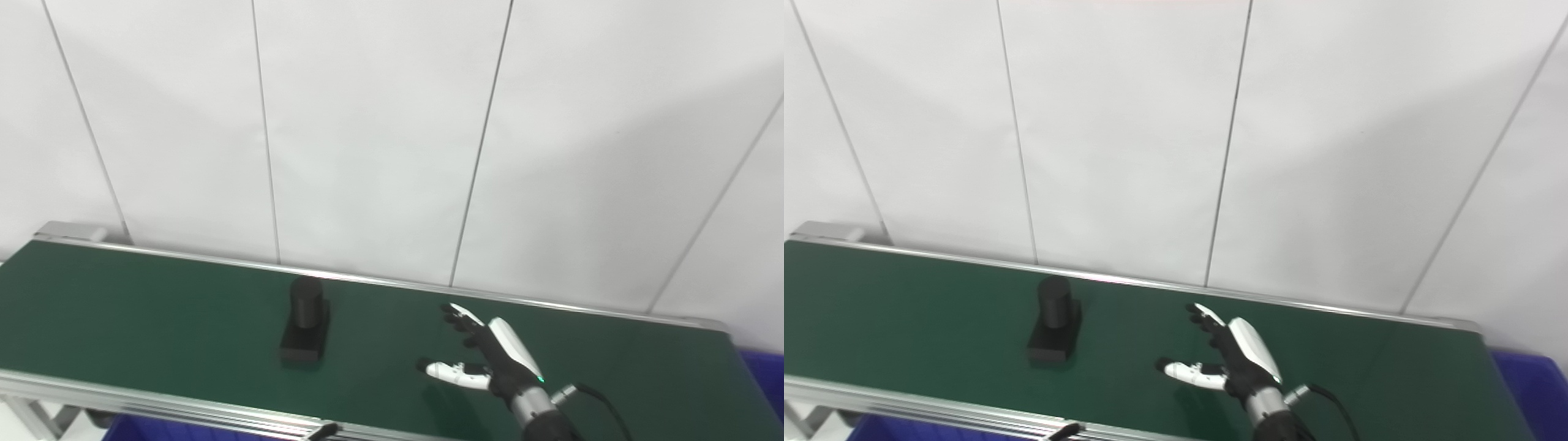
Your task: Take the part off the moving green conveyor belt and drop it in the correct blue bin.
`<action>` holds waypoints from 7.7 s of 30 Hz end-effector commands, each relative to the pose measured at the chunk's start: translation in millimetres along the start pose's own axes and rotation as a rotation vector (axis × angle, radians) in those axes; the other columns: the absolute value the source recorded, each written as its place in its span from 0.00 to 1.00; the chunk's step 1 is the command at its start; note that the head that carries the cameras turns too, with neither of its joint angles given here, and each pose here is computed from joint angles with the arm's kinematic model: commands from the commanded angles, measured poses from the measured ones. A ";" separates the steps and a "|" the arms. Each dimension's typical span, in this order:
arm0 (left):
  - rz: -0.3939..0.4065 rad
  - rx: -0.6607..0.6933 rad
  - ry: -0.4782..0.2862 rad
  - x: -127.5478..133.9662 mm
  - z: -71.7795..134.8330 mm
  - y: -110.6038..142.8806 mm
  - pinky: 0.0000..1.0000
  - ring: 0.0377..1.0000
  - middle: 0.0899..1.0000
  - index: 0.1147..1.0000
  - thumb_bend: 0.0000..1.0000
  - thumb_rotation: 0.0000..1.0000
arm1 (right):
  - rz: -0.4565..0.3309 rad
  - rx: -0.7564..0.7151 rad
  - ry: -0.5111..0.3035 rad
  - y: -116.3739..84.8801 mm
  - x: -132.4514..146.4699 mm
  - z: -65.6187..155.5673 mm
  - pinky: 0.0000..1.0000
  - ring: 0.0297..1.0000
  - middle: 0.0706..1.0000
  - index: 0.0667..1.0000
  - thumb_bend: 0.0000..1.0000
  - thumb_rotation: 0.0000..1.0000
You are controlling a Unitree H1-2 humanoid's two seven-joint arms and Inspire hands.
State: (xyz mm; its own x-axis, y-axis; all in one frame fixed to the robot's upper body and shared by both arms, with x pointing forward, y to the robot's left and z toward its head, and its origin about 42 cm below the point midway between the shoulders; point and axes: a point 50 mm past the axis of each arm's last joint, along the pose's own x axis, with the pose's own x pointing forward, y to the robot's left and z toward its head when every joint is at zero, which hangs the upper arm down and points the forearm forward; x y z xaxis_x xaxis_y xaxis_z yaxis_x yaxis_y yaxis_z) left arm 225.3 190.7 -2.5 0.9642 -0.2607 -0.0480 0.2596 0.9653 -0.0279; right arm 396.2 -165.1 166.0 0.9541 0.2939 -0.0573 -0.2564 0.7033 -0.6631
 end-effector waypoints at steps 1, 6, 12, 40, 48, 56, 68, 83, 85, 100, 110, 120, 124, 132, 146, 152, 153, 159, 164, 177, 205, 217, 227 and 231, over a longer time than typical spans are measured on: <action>-0.013 0.016 -0.082 7.2 14.3 2.7 0.71 0.77 0.78 0.84 0.86 0.75 | -0.048 -0.017 -0.104 -12.9 13.0 22.9 0.79 0.87 0.87 0.91 0.65 0.45; -0.016 0.017 -0.085 6.9 14.7 2.6 0.70 0.76 0.78 0.84 0.85 0.75 | -0.046 -0.041 -0.114 -11.9 21.0 26.2 0.81 0.88 0.86 0.90 0.65 0.44; -0.013 0.012 -0.084 6.4 14.2 4.1 0.71 0.76 0.78 0.85 0.87 0.75 | -0.031 -0.060 -0.116 -7.1 31.2 28.6 0.82 0.88 0.86 0.90 0.66 0.45; -0.019 0.015 -0.091 -1.9 16.4 2.4 0.70 0.77 0.77 0.84 0.85 0.75 | 0.031 -0.093 -0.111 7.0 64.0 32.4 0.80 0.88 0.88 0.90 0.69 0.47; -0.019 0.020 -0.092 -4.6 16.9 1.4 0.70 0.76 0.77 0.84 0.87 0.74 | 0.040 -0.082 -0.102 10.9 74.5 36.9 0.80 0.87 0.87 0.90 0.70 0.48; -0.025 0.021 -0.094 -9.1 18.1 1.2 0.70 0.76 0.77 0.84 0.87 0.74 | 0.042 -0.067 -0.094 14.7 82.4 38.2 0.79 0.88 0.88 0.90 0.70 0.46; -0.029 0.024 -0.099 -20.3 20.9 -3.2 0.69 0.75 0.77 0.83 0.91 0.75 | 0.046 -0.055 -0.067 18.4 92.7 33.5 0.79 0.87 0.87 0.89 0.70 0.44; -0.031 0.020 -0.096 -37.7 25.6 -10.0 0.69 0.75 0.77 0.83 0.94 0.76 | 0.040 -0.018 -0.019 20.7 102.7 26.6 0.77 0.86 0.85 0.89 0.73 0.41; -0.030 0.020 -0.098 -39.2 26.0 -10.7 0.69 0.75 0.77 0.83 0.95 0.76 | 0.042 -0.020 -0.020 23.3 105.7 28.4 0.76 0.85 0.85 0.88 0.74 0.39; -0.034 0.017 -0.102 -47.4 28.8 -15.6 0.69 0.76 0.77 0.84 0.95 0.76 | 0.013 -0.023 -0.046 33.9 114.0 38.0 0.69 0.79 0.81 0.83 0.81 0.28; -0.034 0.014 -0.106 -48.0 28.9 -18.4 0.69 0.75 0.77 0.84 0.94 0.77 | -0.156 -0.038 -0.115 39.5 116.3 41.5 0.48 0.54 0.53 0.54 0.66 0.01; -0.037 0.017 -0.104 -47.8 30.7 -17.8 0.69 0.76 0.77 0.84 0.94 0.77 | -0.237 -0.050 -0.130 34.7 114.2 39.0 0.43 0.48 0.47 0.43 0.53 0.00; -0.039 0.017 -0.106 -47.7 29.9 -16.7 0.69 0.76 0.77 0.84 0.94 0.77 | -0.238 -0.055 -0.135 33.6 113.0 38.1 0.45 0.49 0.47 0.43 0.53 0.00; -0.038 0.020 -0.107 -47.7 29.5 -16.3 0.70 0.76 0.77 0.84 0.94 0.77 | -0.239 -0.052 -0.135 33.2 112.2 37.3 0.47 0.50 0.48 0.42 0.53 0.00; -0.039 0.016 -0.099 -42.2 26.4 -15.5 0.70 0.76 0.78 0.84 0.93 0.77 | -0.243 0.012 -0.164 21.8 109.4 39.8 0.46 0.49 0.47 0.43 0.53 0.00; -0.040 0.014 -0.098 -33.7 22.2 -11.9 0.70 0.76 0.77 0.84 0.93 0.76 | -0.243 0.054 -0.202 9.4 99.9 49.2 0.46 0.46 0.47 0.44 0.52 0.00; -0.041 0.013 -0.097 -31.7 21.2 -11.2 0.70 0.76 0.77 0.84 0.93 0.76 | -0.247 0.064 -0.215 5.4 97.1 52.3 0.46 0.45 0.46 0.44 0.52 0.00; -0.038 0.017 -0.085 -21.5 16.0 -7.3 0.69 0.75 0.76 0.84 0.93 0.76 | -0.257 0.108 -0.258 -10.1 85.9 66.9 0.42 0.42 0.44 0.47 0.52 0.00; -0.033 0.020 -0.071 -13.9 11.7 -4.1 0.70 0.76 0.77 0.84 0.92 0.77 | -0.261 0.123 -0.277 -20.1 75.5 79.7 0.44 0.42 0.44 0.47 0.52 0.00; -0.030 0.003 -0.068 -1.8 9.6 -0.6 0.71 0.77 0.78 0.84 0.87 0.75 | -0.339 0.141 -0.337 -44.7 24.8 92.4 0.37 0.40 0.43 0.49 0.52 0.00; -0.028 -0.014 -0.127 13.6 38.4 21.9 0.66 0.73 0.74 0.81 0.90 0.73 | -0.434 0.149 -0.339 -79.6 -108.0 92.3 0.37 0.42 0.44 0.48 0.52 0.00; -0.033 -0.013 -0.123 14.2 46.8 25.6 0.67 0.73 0.74 0.82 0.92 0.72 | -0.464 0.163 -0.284 -68.5 -145.2 76.7 0.32 0.40 0.43 0.49 0.52 0.00; -0.028 -0.011 -0.118 11.7 49.6 27.0 0.67 0.74 0.74 0.82 0.92 0.73 | -0.474 0.182 -0.230 -52.1 -178.5 66.5 0.32 0.40 0.44 0.49 0.52 0.00; -0.026 -0.015 -0.118 10.0 52.2 27.1 0.68 0.74 0.74 0.81 0.93 0.72 | -0.464 0.184 -0.188 -39.7 -193.0 59.9 0.31 0.39 0.43 0.49 0.52 0.00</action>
State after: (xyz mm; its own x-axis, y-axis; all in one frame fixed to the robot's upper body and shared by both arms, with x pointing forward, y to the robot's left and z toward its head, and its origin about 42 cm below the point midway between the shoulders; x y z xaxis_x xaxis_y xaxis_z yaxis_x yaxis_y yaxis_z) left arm 240.4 213.0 36.5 0.9591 -0.2826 0.0168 0.2831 0.9581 -0.0447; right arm 220.5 -214.7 235.2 0.9652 0.0168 0.2609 0.1086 0.8820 -0.4586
